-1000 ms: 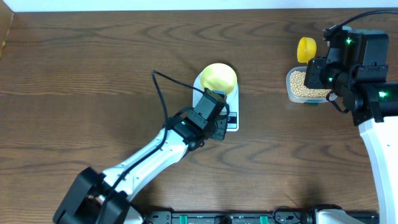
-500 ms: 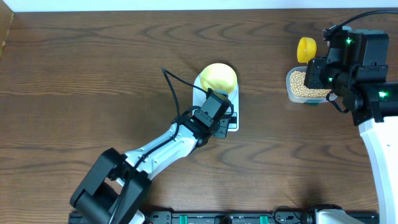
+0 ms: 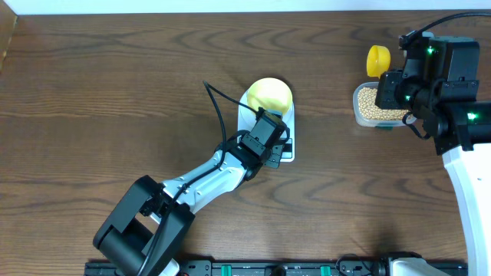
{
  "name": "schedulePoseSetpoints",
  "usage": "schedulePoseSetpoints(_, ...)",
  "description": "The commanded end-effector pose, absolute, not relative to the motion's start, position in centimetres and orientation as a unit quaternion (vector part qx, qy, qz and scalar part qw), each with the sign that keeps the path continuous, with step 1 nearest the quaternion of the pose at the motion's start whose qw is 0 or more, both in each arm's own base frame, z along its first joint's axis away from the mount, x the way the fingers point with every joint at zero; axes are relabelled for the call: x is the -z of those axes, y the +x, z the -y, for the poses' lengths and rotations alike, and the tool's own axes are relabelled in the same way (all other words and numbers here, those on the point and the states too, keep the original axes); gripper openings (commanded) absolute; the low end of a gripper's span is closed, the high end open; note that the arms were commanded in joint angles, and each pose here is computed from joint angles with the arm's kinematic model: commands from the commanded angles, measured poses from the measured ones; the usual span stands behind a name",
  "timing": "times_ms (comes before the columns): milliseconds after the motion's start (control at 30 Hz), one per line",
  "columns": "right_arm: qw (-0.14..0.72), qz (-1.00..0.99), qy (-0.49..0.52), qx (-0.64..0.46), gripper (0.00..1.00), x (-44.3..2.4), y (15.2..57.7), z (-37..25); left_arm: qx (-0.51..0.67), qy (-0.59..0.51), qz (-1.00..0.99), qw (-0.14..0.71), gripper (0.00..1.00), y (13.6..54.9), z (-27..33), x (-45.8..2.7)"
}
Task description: Scoop item into bowl and weigh 50g on scale
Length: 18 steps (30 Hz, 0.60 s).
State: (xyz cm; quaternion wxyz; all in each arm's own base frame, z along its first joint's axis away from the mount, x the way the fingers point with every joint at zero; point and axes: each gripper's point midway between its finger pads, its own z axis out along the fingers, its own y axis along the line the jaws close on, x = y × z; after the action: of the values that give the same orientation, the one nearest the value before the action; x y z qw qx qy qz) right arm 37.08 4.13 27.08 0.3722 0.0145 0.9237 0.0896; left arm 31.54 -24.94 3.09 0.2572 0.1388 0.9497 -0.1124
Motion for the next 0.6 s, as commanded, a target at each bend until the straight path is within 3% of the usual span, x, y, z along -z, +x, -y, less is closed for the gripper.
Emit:
schedulePoseSetpoints(0, 0.372, -0.924, 0.01, -0.083, 0.01, -27.0, 37.2, -4.0, 0.09, 0.145, -0.949, 0.264, 0.07, 31.9, 24.4, -2.7)
schedulePoseSetpoints(567, 0.374, -0.924, 0.009, -0.083, 0.01, -27.1, 37.2, -4.0, 0.088, 0.15, -0.952, 0.253, 0.07, 31.7, 24.7, -1.3)
